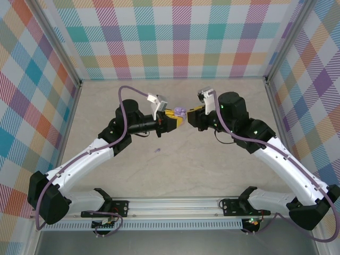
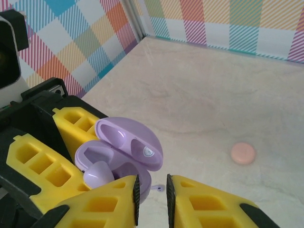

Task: Insert the wireless bluetooth earbuds into the charging case

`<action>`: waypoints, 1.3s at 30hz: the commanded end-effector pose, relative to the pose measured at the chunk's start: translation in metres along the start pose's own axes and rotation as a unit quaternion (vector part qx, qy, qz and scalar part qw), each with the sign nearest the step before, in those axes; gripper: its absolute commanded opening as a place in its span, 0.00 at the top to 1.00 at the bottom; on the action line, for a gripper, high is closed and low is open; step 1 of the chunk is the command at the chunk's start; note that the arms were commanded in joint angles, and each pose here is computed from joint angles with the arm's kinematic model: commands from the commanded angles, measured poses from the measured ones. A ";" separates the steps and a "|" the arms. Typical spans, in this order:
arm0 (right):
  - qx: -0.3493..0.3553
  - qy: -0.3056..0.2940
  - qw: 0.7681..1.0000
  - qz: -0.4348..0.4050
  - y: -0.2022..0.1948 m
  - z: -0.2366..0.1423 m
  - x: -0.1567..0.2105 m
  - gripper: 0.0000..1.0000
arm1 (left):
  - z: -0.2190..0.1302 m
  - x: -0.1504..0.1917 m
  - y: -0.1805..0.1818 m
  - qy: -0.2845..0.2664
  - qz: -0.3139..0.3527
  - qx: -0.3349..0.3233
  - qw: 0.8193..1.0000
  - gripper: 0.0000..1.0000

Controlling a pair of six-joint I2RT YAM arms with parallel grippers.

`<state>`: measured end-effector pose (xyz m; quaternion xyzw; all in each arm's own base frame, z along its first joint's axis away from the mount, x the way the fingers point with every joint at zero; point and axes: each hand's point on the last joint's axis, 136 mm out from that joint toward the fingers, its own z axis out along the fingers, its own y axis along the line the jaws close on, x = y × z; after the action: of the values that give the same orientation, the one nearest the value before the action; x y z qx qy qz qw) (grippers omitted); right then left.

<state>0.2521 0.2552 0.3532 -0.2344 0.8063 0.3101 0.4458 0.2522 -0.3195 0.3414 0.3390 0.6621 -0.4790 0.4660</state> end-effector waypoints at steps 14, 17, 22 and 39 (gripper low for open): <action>-0.079 -0.002 0.997 -0.008 0.031 -0.003 -0.012 0.76 | -0.005 -0.023 -0.016 -0.028 0.027 0.021 0.999 0.85; -0.079 0.000 0.997 -0.007 0.031 -0.001 -0.012 0.76 | -0.005 -0.023 -0.020 -0.025 0.028 0.030 0.999 0.86; -0.084 0.000 0.996 -0.009 0.034 -0.001 -0.016 0.76 | -0.006 -0.020 -0.024 -0.020 0.032 0.035 0.999 0.85; 0.152 -0.026 0.985 0.078 -0.053 -0.015 -0.013 0.65 | -0.016 -0.019 -0.019 -0.008 0.052 -0.004 0.999 0.85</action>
<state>0.2692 0.2420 0.3636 -0.1727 0.8222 0.2853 0.4613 0.2467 -0.3155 0.3395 0.3543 0.6659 -0.4628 0.4657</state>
